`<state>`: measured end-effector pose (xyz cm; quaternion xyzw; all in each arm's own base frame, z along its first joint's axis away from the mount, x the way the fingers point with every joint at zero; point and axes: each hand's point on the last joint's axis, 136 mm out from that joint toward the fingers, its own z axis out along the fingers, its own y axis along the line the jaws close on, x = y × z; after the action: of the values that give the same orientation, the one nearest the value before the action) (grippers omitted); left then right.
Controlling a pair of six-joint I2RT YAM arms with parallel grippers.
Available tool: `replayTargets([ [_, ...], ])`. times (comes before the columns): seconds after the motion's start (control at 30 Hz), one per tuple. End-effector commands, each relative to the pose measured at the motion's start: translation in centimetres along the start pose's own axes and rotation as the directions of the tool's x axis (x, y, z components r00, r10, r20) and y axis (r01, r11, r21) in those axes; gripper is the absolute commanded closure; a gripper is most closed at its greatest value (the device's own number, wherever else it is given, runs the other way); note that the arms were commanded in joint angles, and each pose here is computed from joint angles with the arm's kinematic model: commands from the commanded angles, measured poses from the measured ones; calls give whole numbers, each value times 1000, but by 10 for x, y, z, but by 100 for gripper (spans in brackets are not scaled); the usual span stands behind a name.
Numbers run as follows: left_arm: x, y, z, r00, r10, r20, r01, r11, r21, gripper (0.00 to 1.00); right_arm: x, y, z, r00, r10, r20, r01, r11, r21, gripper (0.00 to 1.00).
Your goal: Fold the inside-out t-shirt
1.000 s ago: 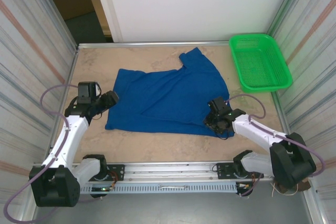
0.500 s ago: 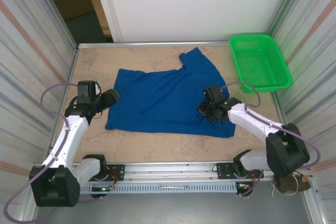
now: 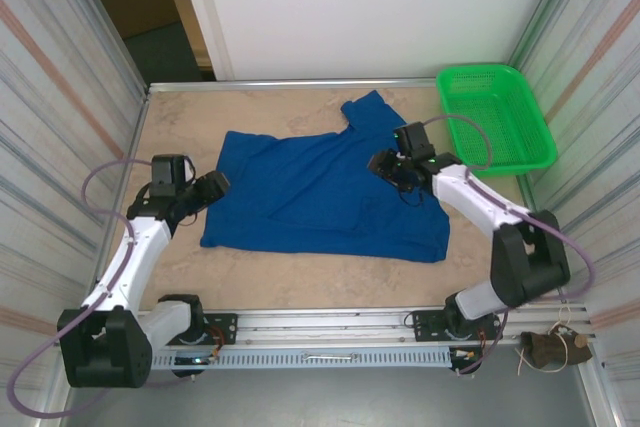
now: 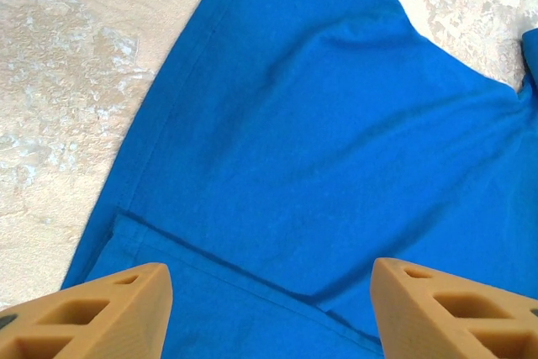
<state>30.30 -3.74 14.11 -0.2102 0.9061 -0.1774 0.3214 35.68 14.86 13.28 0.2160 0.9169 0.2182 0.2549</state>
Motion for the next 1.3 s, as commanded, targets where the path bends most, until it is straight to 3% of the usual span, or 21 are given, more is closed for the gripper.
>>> replayTargets([
  [0.0,14,2,15,999,-9,-49,9,1000,11,35,9,-45,-7,1000,18,-18,-17,997,79,47],
  [0.17,40,9,49,989,-49,-140,50,999,6,35,35,-72,20,993,83,-87,-75,993,94,49],
  [0.33,69,27,61,979,-54,-198,43,997,-58,35,66,-96,31,985,113,-128,-91,983,161,51],
  [0.73,79,40,-1,995,-75,-62,70,994,-78,34,75,-121,-6,989,135,-56,-122,971,204,49],
  [0.83,92,46,-7,989,-117,-85,109,990,-90,33,79,-115,-18,989,138,-47,-128,976,175,48],
  [1.0,120,77,-17,966,-242,-87,219,952,-213,33,90,-122,-41,987,162,-22,-154,968,197,40],
  [1.13,131,87,-15,942,-329,-60,309,925,-223,34,99,-146,-56,980,198,12,-194,946,261,38],
  [1.27,131,91,-8,940,-339,-43,321,918,-235,39,109,-161,-53,969,246,18,-242,935,261,37],
])
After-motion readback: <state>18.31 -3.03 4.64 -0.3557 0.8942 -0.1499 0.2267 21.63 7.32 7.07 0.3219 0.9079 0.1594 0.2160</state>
